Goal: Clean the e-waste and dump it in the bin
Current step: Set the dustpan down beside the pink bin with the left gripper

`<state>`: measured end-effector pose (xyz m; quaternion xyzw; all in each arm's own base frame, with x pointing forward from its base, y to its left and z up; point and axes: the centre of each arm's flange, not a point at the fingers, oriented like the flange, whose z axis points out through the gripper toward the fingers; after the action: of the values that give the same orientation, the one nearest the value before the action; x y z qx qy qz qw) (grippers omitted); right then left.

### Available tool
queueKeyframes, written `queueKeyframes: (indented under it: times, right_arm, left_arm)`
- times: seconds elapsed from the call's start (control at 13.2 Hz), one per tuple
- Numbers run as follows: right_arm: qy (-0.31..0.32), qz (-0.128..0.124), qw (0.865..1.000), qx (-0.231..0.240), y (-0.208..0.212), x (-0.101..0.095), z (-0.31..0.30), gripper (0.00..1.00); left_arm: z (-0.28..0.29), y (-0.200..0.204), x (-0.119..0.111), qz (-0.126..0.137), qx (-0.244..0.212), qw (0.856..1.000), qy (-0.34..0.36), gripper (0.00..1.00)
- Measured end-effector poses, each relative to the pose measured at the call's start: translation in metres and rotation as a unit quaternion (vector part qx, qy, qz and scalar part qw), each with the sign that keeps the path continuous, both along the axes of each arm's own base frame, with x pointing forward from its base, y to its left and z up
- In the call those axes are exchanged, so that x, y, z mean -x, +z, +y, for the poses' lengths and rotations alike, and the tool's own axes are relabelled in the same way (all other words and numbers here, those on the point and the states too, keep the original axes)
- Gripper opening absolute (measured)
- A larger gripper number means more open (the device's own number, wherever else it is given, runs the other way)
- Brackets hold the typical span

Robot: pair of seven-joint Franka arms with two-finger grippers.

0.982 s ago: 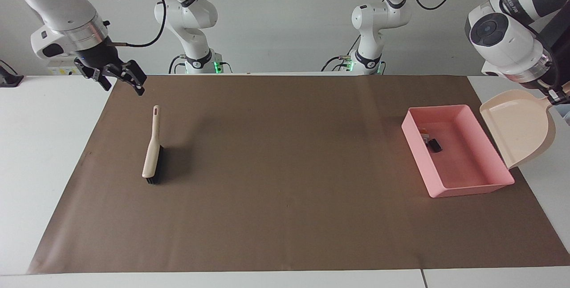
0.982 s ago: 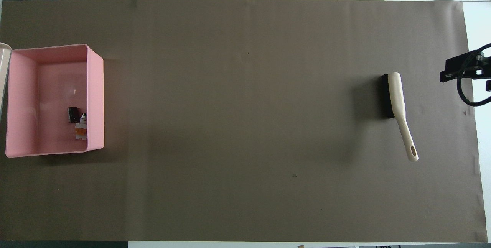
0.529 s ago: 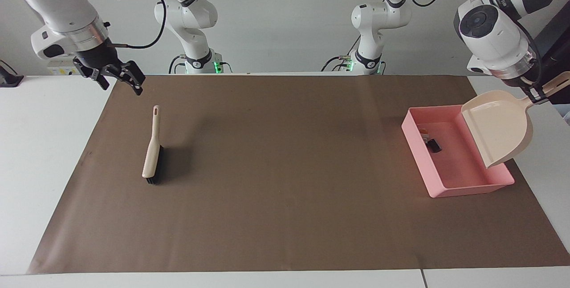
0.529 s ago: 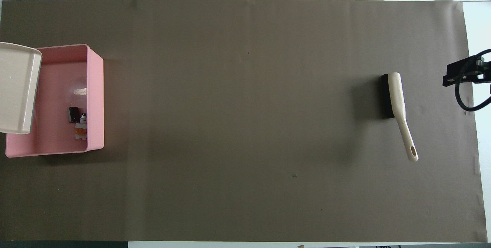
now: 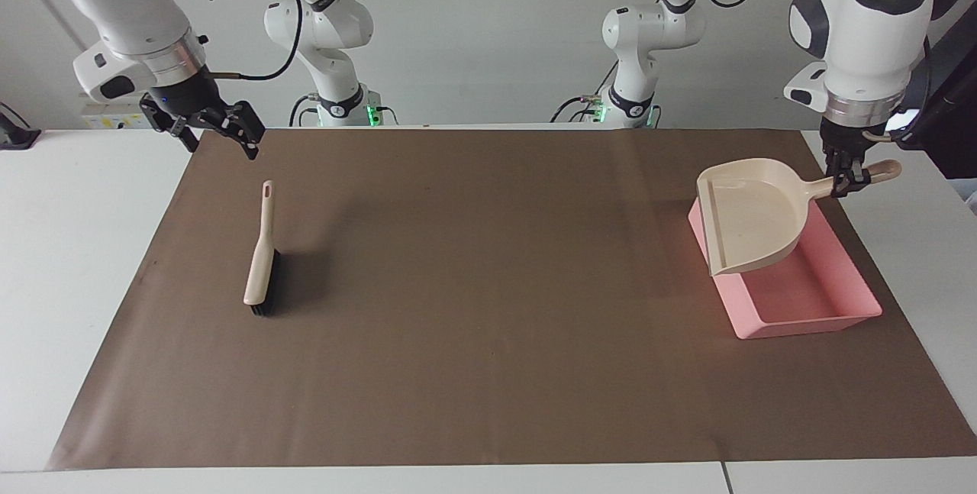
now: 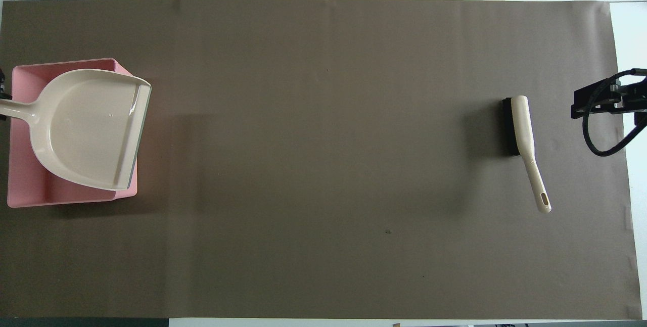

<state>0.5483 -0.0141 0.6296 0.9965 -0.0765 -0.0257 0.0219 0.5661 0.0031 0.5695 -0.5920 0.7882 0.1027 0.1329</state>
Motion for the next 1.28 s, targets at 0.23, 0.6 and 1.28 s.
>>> queueKeyframes:
  times: [0.23,0.6,1.28]
  right_arm:
    - [0.0,-0.002,1.0,0.0,0.0,0.0,0.0,1.0]
    - [0.0,-0.001,1.0,-0.001,0.0,0.0,0.0,1.0]
    - [-0.002,0.003,1.0,-0.001,-0.004,0.0,0.0,1.0]
  left_arm:
    - [-0.08,-0.044,0.014,0.024,0.033,0.999,0.013,0.33]
    - [-0.177,-0.125,0.044,0.025,0.049,0.998,0.038,0.33]
    - [-0.226,-0.202,0.073,0.016,0.061,0.996,0.06,0.33]
